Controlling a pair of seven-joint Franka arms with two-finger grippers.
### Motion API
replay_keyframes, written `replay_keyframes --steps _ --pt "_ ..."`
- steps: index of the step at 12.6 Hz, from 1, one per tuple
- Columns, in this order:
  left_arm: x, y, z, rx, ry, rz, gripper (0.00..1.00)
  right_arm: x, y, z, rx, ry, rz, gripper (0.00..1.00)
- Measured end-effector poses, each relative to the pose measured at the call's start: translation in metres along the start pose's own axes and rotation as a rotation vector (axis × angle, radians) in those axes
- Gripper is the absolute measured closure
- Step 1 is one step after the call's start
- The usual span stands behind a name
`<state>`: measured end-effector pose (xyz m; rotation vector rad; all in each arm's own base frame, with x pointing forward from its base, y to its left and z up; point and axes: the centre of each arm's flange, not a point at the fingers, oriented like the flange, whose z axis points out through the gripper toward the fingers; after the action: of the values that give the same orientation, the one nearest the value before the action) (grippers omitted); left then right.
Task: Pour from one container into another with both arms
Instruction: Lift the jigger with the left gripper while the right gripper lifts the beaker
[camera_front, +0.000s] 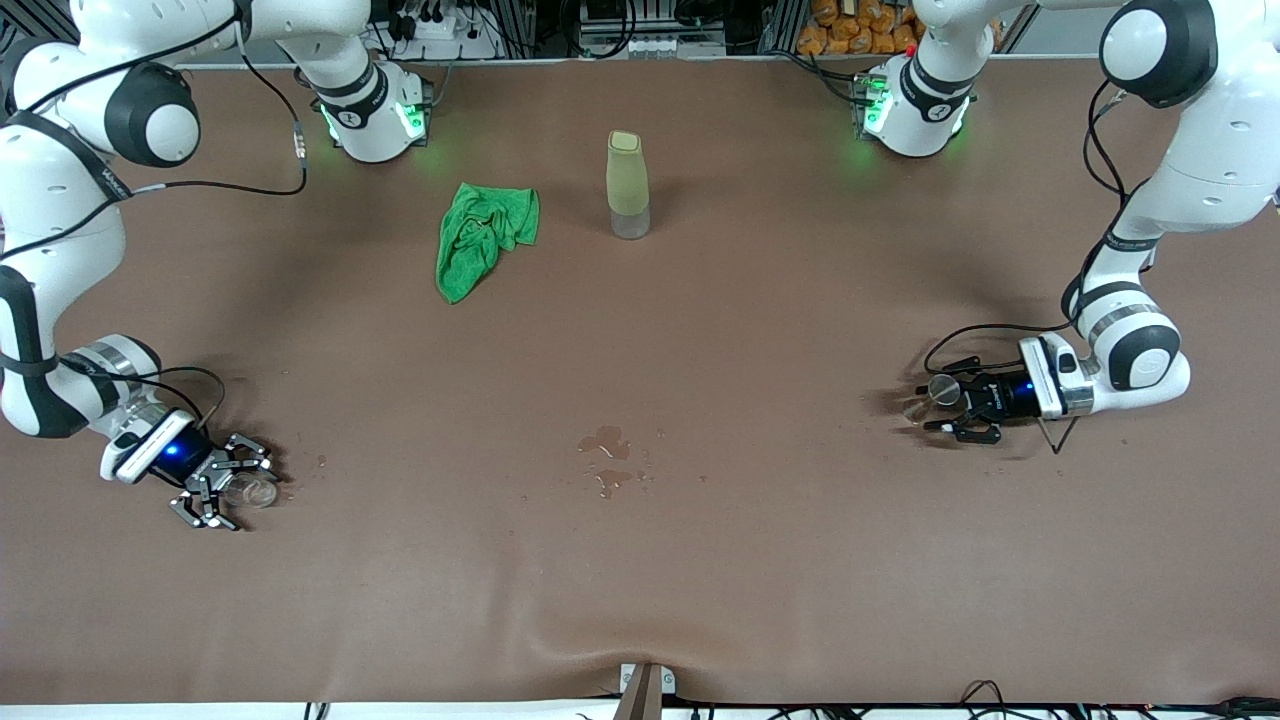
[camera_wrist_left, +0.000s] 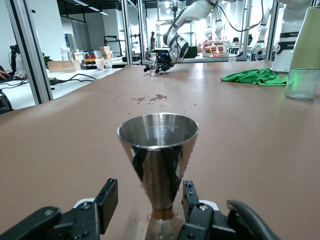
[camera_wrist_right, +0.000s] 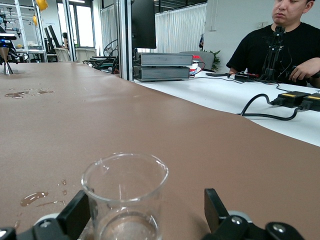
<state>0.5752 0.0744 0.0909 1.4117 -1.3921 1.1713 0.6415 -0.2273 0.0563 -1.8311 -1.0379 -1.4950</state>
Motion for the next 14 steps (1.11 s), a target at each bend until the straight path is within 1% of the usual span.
replay_keyframes --steps 1,3,4,5,6,8,10,11,12,13,14 --pt "0.000 0.001 0.002 -0.003 0.000 0.001 0.45 0.000 0.000 0.000 -0.001 -0.001 0.000 0.00" --pt "-0.001 0.002 0.003 -0.004 0.001 0.000 0.71 0.000 0.000 0.003 -0.007 -0.003 0.000 0.00" --pt "-0.002 0.003 0.004 -0.004 0.001 -0.003 0.82 0.001 -0.001 0.006 -0.005 -0.004 0.000 0.00" --pt "-0.002 0.004 0.005 -0.004 0.004 0.004 0.90 0.000 -0.002 0.010 -0.002 -0.005 0.001 0.00" --pt "-0.002 0.005 0.008 -0.008 0.007 0.026 0.91 0.000 -0.003 0.013 0.001 -0.007 0.001 0.00" --pt "-0.002 0.008 0.016 -0.022 0.009 0.029 0.91 -0.002 -0.005 0.017 0.006 -0.010 0.003 0.00" --pt "0.002 0.005 0.026 -0.017 0.021 0.016 0.91 -0.004 -0.006 0.019 0.009 -0.010 0.004 0.22" --pt "0.005 0.002 0.032 -0.011 0.030 0.014 0.91 -0.003 -0.007 0.019 0.010 -0.009 0.004 0.36" --pt "0.011 -0.003 0.041 -0.008 0.041 0.015 0.91 -0.003 -0.007 0.020 0.011 -0.008 0.004 0.47" --pt "0.017 -0.009 0.052 -0.009 0.052 0.017 0.91 -0.003 -0.007 0.020 0.012 -0.008 0.004 0.56" --pt "0.024 -0.014 0.061 -0.010 0.059 0.019 0.91 -0.003 -0.007 0.020 0.011 -0.009 0.004 0.67"
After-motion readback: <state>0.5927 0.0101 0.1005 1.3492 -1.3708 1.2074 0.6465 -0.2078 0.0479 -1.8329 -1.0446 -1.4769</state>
